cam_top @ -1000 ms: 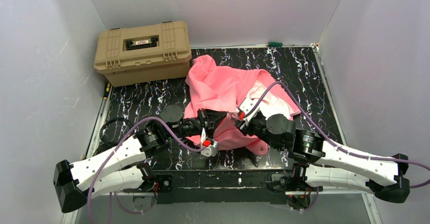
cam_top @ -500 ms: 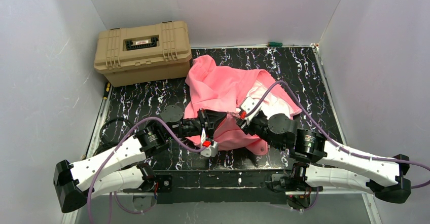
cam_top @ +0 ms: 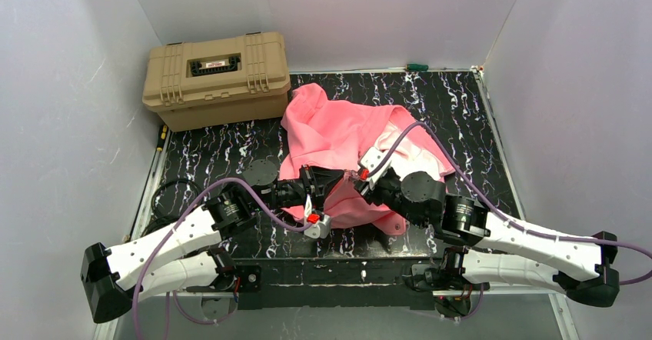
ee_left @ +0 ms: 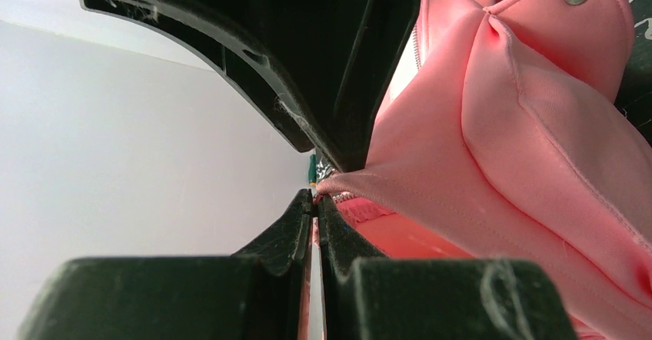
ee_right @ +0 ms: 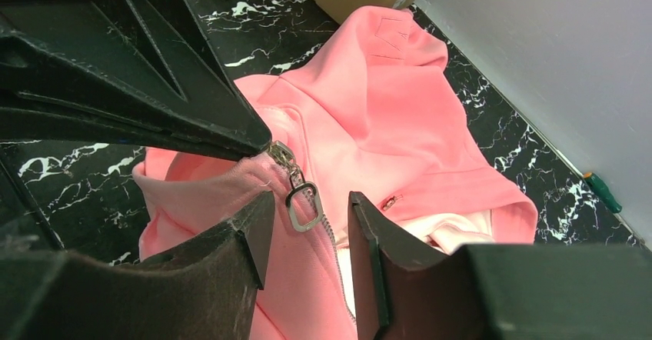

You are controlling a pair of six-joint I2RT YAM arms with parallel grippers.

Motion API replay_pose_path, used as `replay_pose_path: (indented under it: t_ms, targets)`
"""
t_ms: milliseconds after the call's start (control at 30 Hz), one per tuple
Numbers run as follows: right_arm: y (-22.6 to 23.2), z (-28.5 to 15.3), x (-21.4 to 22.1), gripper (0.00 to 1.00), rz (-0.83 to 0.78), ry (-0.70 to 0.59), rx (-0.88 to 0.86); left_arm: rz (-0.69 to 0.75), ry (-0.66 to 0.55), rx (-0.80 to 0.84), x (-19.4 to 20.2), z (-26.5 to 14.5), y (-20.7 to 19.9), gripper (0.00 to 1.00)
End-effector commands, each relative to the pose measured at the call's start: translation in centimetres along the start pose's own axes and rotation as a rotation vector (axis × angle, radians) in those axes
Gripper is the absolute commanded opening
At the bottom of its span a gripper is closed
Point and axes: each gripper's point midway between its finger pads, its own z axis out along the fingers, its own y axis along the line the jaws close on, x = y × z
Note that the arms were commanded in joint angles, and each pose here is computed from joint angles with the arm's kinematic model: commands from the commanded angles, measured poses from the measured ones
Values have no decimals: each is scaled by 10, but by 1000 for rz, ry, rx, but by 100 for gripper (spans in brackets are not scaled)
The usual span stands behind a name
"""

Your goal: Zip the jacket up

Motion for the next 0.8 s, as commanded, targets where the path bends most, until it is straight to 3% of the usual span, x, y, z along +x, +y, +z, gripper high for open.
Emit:
replay_pose_path:
  t_ms: [0,200,567,767]
  targets:
    - [-4,6,-14,47,13,-61,35,30,-44,-45,-14,-6,16,0]
    - [-2,10,-6,35,-8,-47,37,33,-45,-50,-15,-7,18,0]
    - [-13,3,-14,1,-24,-61,71,34,-52,-40,-16,-7,15,0]
    - [-9,3,-14,1,-38,-38,43,22,-64,0,-17,-6,6,0]
